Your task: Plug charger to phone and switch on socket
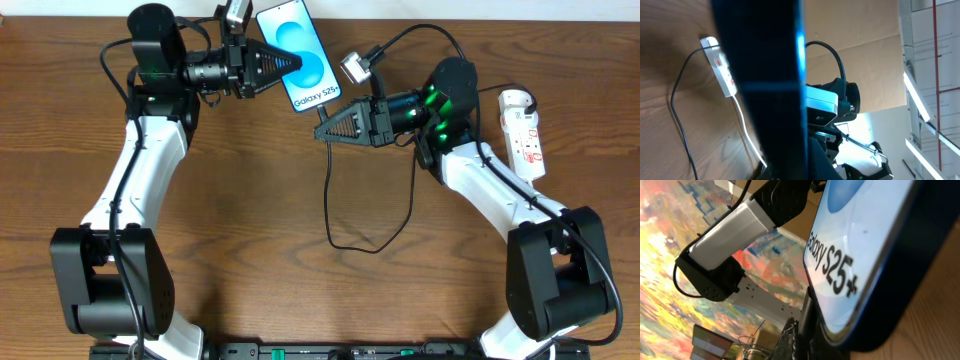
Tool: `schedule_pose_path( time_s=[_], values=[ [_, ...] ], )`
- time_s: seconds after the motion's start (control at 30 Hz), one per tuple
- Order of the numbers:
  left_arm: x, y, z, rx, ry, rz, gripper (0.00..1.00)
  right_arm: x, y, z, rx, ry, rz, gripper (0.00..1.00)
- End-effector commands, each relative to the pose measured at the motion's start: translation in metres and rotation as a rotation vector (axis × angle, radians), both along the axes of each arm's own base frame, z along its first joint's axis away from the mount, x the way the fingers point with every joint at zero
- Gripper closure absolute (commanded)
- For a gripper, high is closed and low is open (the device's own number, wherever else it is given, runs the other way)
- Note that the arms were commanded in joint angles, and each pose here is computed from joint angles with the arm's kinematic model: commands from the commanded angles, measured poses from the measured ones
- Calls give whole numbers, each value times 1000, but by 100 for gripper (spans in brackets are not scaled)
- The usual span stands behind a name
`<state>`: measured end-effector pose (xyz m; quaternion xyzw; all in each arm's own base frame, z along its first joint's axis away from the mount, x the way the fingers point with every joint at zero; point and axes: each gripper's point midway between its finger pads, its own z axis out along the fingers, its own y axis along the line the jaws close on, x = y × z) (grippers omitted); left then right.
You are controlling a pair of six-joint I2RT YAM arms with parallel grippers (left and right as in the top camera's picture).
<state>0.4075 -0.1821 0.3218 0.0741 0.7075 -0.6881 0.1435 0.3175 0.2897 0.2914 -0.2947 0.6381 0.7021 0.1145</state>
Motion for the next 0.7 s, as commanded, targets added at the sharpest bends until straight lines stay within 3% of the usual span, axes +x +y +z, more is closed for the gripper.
schedule_pose_path(
  time_s=[0.0,0.47,0.67],
  values=[
    [-20,-13,6,-5,-50,-107,93,24,-2,15,41,-40,-133,99],
    [-21,-14,5,-5,-51,-110,93,20,-3,14,35,-42,-108,99],
    [-16,-3,5,-4,-58,-82,93,2,-4,10,15,-48,-8,91]
  ],
)
